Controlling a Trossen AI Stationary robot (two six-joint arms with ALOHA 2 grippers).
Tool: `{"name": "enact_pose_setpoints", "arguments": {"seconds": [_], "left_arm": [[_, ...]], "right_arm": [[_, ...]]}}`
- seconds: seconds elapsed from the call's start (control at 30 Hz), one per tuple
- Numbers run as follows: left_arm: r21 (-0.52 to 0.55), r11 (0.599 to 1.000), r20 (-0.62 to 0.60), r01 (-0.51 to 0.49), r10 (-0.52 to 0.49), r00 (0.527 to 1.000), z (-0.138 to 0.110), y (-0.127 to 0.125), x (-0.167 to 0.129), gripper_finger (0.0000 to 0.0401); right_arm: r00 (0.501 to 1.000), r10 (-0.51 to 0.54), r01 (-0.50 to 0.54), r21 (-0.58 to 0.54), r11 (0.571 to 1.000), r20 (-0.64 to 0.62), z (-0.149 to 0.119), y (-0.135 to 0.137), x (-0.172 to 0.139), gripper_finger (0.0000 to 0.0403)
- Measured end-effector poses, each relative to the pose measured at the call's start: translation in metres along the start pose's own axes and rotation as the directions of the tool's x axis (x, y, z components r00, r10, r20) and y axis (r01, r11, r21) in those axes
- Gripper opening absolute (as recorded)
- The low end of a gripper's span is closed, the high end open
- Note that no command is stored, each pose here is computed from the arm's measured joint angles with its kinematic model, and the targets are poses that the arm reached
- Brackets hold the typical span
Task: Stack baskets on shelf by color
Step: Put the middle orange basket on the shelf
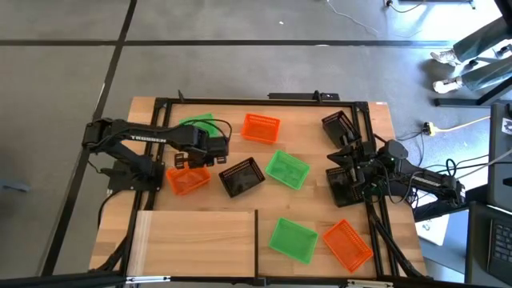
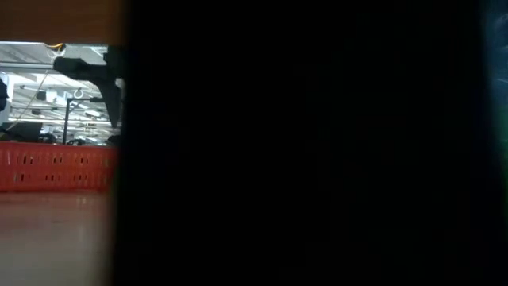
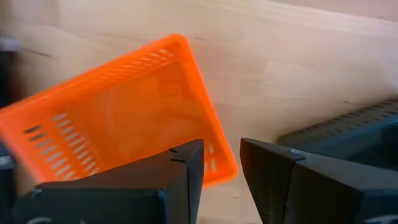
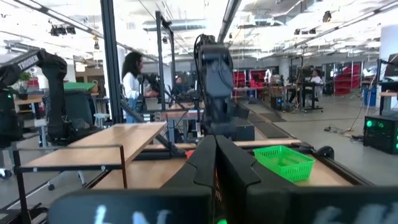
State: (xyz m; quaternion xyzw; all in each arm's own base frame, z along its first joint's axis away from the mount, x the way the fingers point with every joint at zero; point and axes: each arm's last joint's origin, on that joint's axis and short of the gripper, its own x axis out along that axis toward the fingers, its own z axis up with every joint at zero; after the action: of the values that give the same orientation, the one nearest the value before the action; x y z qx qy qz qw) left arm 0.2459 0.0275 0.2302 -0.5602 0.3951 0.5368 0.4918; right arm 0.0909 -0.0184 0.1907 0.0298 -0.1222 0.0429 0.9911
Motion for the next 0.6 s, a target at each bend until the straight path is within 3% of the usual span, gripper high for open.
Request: {"name": "enact_pose_setpoints", "arguments": {"seconds": [0.33, 0.6], "left_arm": [[-0.032, 0.996, 0.011, -0.080, 0.081, 0.997, -0.001, -0.001, 0.019, 0.0096], [-0.059, 0.995, 0.027, -0.079, 0.080, 0.996, -0.001, 0.003, 0.027, 0.0096]], "right_arm": [[1.000, 0.002, -0.002, -0.004, 1.000, 0.008, 0.001, 0.000, 0.000, 0.0012], [1.000, 0.001, -0.001, -0.009, 1.000, 0.003, 0.000, 0.000, 0.000, 0.0012]]}}
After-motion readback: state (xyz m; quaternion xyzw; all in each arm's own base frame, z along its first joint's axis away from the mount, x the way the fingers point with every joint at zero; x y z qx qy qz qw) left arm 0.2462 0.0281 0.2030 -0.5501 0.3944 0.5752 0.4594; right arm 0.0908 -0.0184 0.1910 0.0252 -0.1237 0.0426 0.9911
